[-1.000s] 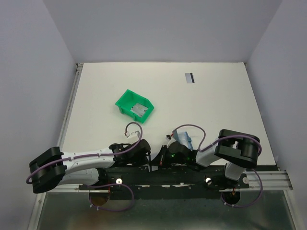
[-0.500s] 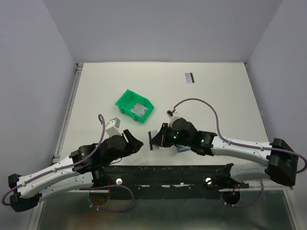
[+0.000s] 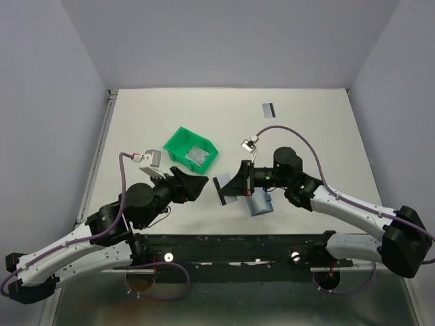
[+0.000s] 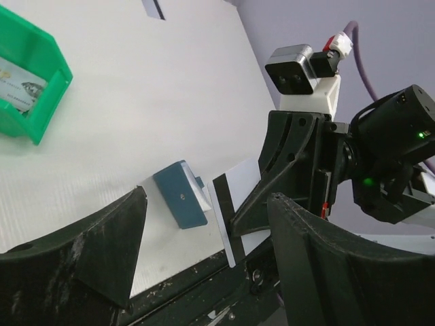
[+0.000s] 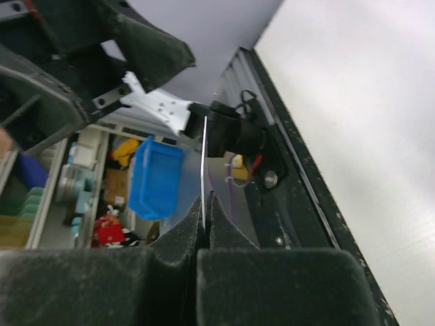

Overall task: Put the credit cards into the card holder
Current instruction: Pick up the credit card at the corner of the board.

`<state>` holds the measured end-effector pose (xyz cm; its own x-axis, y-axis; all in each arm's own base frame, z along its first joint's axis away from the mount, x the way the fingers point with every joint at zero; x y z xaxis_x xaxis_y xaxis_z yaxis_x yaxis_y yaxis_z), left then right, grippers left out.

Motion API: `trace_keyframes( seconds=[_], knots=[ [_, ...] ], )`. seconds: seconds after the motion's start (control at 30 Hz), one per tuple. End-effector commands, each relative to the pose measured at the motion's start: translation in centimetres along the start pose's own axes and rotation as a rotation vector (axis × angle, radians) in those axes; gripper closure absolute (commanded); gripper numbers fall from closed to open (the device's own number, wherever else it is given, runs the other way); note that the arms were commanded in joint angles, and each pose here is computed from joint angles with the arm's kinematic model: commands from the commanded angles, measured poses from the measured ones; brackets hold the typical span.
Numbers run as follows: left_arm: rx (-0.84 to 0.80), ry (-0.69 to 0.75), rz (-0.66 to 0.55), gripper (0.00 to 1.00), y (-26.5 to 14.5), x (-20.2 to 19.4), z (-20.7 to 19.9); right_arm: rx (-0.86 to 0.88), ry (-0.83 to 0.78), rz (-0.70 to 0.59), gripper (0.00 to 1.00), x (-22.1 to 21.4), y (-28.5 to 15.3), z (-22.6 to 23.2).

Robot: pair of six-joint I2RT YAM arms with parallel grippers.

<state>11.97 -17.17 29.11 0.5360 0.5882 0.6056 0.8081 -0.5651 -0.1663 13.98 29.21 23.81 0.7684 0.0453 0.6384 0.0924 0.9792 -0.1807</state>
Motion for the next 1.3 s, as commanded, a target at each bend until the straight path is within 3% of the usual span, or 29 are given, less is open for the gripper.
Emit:
trace_keyframes(
  seconds=[0.0, 0.2, 0.47, 0.63, 0.73, 0.8, 0.87, 0.97, 1.27],
  knots=[
    [-0.116, 0.015, 0.008, 0.19, 0.3, 0.0, -1.9, 0.285, -0.022, -0.013, 1.0, 1.1, -0.9, 3.3],
    [-0.182, -0.005, 0.02, 0.28, 0.7, -0.5, -2.6, 0.422, -0.005, -0.046, 1.0, 2.2, -0.8, 4.6],
    [-0.223, -0.022, 0.039, 0.42, 1.3, -0.9, -3.4, 0.473, 0.021, -0.056, 1.0, 2.2, -0.9, 5.0],
    [-0.251, -0.022, 0.042, 0.63, 1.7, -0.7, -4.0, 0.453, 0.022, -0.048, 0.99, 2.1, -0.9, 4.8],
    [-0.259, -0.029, 0.065, 0.84, 2.0, -1.0, -4.1, 0.423, 0.006, -0.035, 0.95, 2.0, -0.9, 4.7],
    [-0.261, -0.034, 0.082, 1.0, 2.3, -1.4, -4.0, 0.383, -0.007, -0.028, 0.86, 2.0, -0.9, 4.4],
    [-0.266, -0.041, 0.096, 1.0, 2.3, -1.6, -4.0, 0.331, -0.029, -0.027, 0.73, 2.0, -1.1, 4.3],
    [-0.269, -0.048, 0.1, 1.0, 2.4, -1.8, -3.7, 0.255, -0.064, -0.038, 0.62, 2.1, -1.5, 4.2],
    [-0.293, -0.081, 0.096, 1.0, 2.1, -1.6, -3.2, 0.241, -0.086, -0.063, 0.6, 2.2, -2.0, 4.5]
  ],
)
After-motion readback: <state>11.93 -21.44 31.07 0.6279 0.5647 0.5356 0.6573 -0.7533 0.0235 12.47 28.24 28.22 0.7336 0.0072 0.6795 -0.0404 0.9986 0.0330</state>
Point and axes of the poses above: each gripper's point midway between its finger pads, its own y axis out along the fingers, its own z axis along the line the jaws close on, x = y × z, the point moved 5 cm from there along -y, back along the fingers, and after that the axes turned 8 degrees about -y, right-handed, at the moved point
